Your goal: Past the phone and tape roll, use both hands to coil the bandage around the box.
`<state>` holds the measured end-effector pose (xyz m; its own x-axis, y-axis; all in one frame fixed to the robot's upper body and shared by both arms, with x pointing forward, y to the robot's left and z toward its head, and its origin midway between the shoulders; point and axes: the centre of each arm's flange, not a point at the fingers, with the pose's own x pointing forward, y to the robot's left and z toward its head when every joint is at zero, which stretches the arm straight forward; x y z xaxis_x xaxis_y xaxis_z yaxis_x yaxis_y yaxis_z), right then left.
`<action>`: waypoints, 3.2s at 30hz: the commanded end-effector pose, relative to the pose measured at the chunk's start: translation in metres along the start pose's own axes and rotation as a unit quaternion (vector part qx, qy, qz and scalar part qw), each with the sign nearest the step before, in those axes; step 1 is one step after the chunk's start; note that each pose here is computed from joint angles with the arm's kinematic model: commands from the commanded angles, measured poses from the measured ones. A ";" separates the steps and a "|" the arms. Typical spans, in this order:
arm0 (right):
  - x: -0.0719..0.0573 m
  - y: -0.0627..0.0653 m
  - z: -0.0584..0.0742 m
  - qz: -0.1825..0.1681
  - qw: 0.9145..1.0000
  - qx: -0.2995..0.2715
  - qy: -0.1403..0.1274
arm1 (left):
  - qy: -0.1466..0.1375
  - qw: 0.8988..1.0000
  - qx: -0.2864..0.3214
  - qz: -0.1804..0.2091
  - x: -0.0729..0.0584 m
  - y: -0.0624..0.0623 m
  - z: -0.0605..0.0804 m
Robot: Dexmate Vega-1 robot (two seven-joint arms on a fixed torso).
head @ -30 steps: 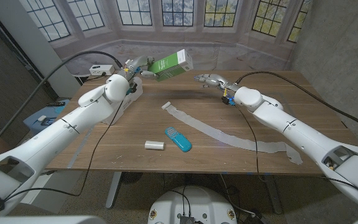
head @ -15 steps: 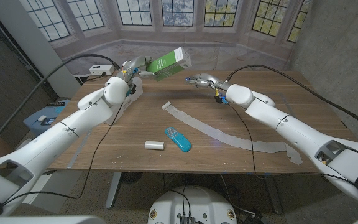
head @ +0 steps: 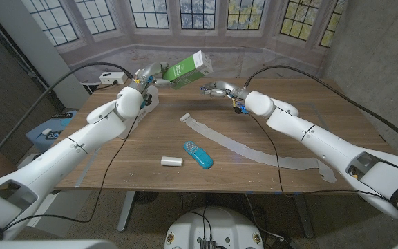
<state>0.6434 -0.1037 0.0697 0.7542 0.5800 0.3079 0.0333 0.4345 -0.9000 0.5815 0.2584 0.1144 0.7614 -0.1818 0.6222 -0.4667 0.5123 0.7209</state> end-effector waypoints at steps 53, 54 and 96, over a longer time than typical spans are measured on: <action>0.062 0.045 0.093 0.041 0.976 -0.207 -0.046 | 0.019 0.993 -0.077 0.082 -0.015 -0.002 -0.023; 0.063 0.046 0.094 0.040 0.976 -0.208 -0.047 | 0.020 0.993 -0.078 0.083 -0.015 -0.002 -0.023; 0.099 0.065 0.089 0.054 0.961 -0.262 -0.063 | 0.027 0.990 -0.101 0.092 -0.019 -0.006 -0.031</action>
<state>0.6499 0.0414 0.0721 0.6874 0.6931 0.2172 0.3055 -0.0046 -0.9522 0.5821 0.2838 0.0907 0.6927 -0.0298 0.7207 -0.5106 0.6855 0.5191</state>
